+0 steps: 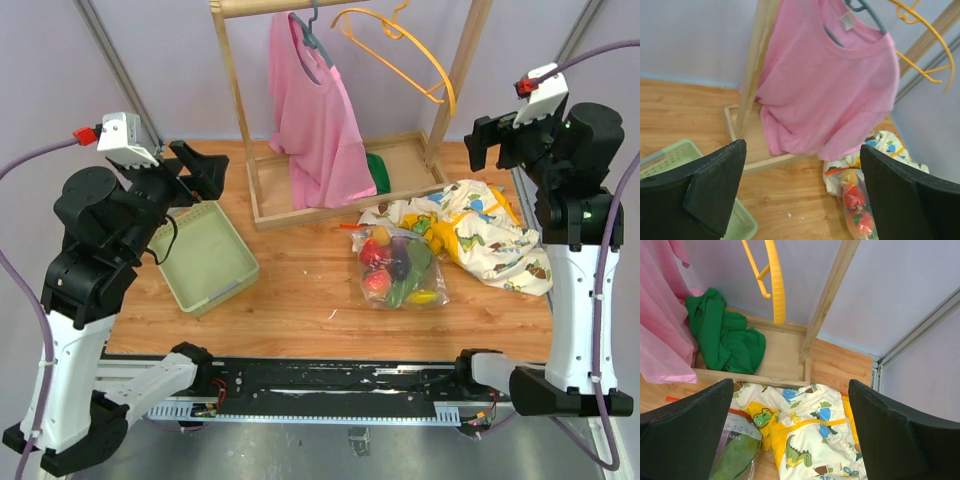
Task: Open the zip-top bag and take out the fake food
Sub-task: Pick up the zipper food storage bag at the center of the board.
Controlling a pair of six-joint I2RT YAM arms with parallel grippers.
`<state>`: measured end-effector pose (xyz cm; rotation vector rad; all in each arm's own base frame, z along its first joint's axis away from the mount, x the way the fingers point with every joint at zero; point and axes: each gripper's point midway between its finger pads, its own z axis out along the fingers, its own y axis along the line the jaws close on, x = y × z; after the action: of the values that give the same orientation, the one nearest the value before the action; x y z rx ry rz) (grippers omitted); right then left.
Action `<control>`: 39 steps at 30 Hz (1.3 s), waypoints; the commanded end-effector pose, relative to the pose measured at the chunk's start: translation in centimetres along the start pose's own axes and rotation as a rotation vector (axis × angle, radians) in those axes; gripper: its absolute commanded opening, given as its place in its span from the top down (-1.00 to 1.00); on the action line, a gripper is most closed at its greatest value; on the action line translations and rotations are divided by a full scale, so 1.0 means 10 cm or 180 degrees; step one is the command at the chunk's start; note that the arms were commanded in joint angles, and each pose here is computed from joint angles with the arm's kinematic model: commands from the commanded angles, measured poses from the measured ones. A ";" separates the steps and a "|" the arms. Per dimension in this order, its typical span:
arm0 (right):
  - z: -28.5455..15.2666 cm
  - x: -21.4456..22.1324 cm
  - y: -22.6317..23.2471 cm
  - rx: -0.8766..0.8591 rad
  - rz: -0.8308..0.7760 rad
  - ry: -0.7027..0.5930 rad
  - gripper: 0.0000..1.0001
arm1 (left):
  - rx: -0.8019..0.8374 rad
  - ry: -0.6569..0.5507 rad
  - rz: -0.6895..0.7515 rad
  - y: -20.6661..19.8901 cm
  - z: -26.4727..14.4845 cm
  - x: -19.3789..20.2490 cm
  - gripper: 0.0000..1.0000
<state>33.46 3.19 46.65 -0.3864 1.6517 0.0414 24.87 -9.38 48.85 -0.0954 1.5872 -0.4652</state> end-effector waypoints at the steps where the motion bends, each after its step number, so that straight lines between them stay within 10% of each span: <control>1: 0.01 0.05 -0.01 0.0196 -0.0059 0.0151 -0.97 | -0.0048 0.0038 -0.0083 0.16 0.02 0.10 -0.99; 17: 0.06 1.17 0.68 -0.0974 -0.0281 0.1035 -0.97 | -0.0059 0.0616 -0.0712 0.72 0.22 1.19 -0.99; 32: -0.39 2.08 1.27 -0.2159 -0.0039 0.1368 -0.97 | 0.1269 0.1185 -0.0697 -0.88 0.23 2.35 -0.91; 39: -0.57 2.34 1.50 -0.2491 0.0211 0.1396 -0.97 | 0.1422 0.1030 -0.1103 -1.01 0.20 2.51 -0.92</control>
<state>23.84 9.77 22.13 -0.9540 2.0744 0.5911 21.82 -27.15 25.42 0.1663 1.9259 -1.0331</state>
